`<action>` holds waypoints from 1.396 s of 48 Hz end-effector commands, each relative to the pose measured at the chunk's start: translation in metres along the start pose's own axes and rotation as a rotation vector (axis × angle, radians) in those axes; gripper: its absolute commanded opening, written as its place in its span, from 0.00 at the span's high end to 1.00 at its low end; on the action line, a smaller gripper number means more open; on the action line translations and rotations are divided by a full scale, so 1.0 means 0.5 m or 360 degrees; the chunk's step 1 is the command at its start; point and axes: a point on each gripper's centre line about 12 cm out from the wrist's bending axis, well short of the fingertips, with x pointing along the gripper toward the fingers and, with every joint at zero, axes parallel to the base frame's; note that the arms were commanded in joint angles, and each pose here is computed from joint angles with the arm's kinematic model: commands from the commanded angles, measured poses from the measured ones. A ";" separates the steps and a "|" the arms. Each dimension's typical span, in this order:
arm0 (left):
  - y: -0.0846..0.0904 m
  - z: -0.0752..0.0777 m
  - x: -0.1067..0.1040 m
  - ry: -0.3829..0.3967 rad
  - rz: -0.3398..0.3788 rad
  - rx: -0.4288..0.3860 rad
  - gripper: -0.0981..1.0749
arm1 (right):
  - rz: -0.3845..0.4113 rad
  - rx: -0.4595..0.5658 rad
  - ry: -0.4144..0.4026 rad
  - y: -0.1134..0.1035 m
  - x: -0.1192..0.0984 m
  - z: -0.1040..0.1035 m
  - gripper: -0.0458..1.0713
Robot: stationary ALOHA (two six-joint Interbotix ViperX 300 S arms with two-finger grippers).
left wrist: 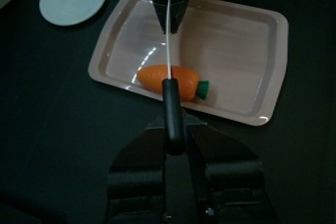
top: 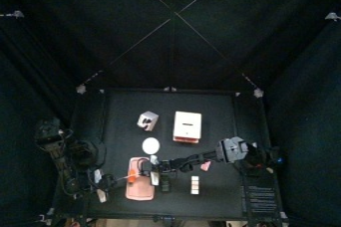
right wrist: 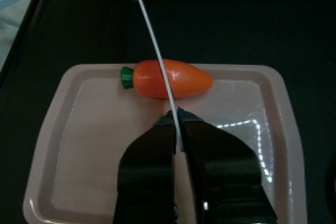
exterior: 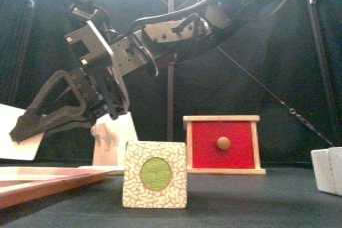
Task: Cut carrot
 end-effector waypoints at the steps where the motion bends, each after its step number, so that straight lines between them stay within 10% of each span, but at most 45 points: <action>1: -0.012 0.007 -0.004 0.0001 -0.0017 -0.0027 0.55 | -0.0011 0.0042 -0.0090 -0.011 -0.015 0.054 0.68; 67: -0.011 -0.005 0.051 0.0125 0.0009 -0.0054 0.55 | -0.0026 0.0121 0.0024 -0.017 -0.013 0.016 0.68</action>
